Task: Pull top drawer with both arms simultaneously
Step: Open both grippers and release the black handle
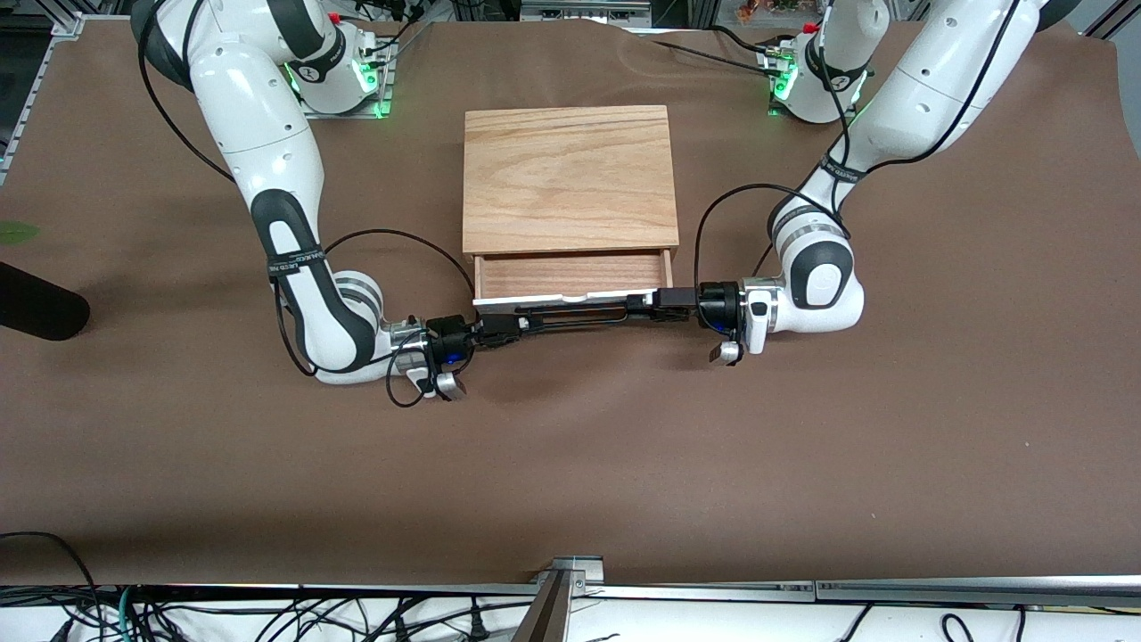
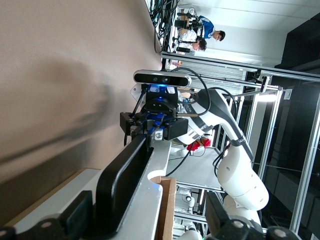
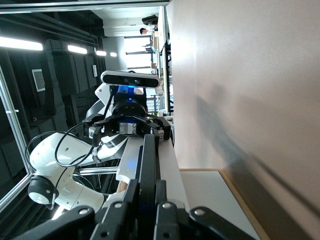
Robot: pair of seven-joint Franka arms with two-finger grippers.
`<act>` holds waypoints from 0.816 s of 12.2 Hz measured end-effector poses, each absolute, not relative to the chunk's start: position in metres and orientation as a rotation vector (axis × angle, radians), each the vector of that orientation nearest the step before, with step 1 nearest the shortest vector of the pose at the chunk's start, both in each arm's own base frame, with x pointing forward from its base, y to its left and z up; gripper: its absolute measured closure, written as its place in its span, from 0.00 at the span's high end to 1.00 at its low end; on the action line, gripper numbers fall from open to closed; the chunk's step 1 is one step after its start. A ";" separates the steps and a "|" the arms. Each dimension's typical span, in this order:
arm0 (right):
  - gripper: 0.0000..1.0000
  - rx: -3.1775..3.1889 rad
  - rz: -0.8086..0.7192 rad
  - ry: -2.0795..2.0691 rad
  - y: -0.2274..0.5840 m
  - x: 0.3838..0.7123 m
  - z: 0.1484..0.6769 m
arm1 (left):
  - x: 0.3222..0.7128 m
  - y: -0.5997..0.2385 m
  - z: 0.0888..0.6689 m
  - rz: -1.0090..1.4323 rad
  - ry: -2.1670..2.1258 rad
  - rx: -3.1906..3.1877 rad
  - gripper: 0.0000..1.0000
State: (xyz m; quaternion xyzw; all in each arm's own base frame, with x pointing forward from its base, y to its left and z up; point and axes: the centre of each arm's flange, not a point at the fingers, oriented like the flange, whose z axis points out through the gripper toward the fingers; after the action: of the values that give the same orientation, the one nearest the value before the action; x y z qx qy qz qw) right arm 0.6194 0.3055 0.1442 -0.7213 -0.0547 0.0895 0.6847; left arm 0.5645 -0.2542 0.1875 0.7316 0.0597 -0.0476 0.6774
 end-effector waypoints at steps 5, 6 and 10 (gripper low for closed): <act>0.37 -1.674 0.108 -0.040 0.281 0.647 0.144 | 0.579 -0.219 0.238 -0.115 0.075 1.720 1.00; 0.49 -1.684 0.093 -0.020 0.270 0.653 0.139 | 0.583 -0.207 0.258 -0.119 0.052 1.764 1.00; 0.98 -1.739 0.069 -0.020 0.246 0.664 0.132 | 0.584 -0.150 0.333 -0.147 -0.001 2.020 1.00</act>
State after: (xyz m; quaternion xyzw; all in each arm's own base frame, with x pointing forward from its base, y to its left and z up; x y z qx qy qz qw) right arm 0.6636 0.2457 0.1317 -0.7638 -0.0090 0.0303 0.6447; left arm 0.5836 -0.1503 0.3328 0.8460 -0.0005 -0.0614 0.5296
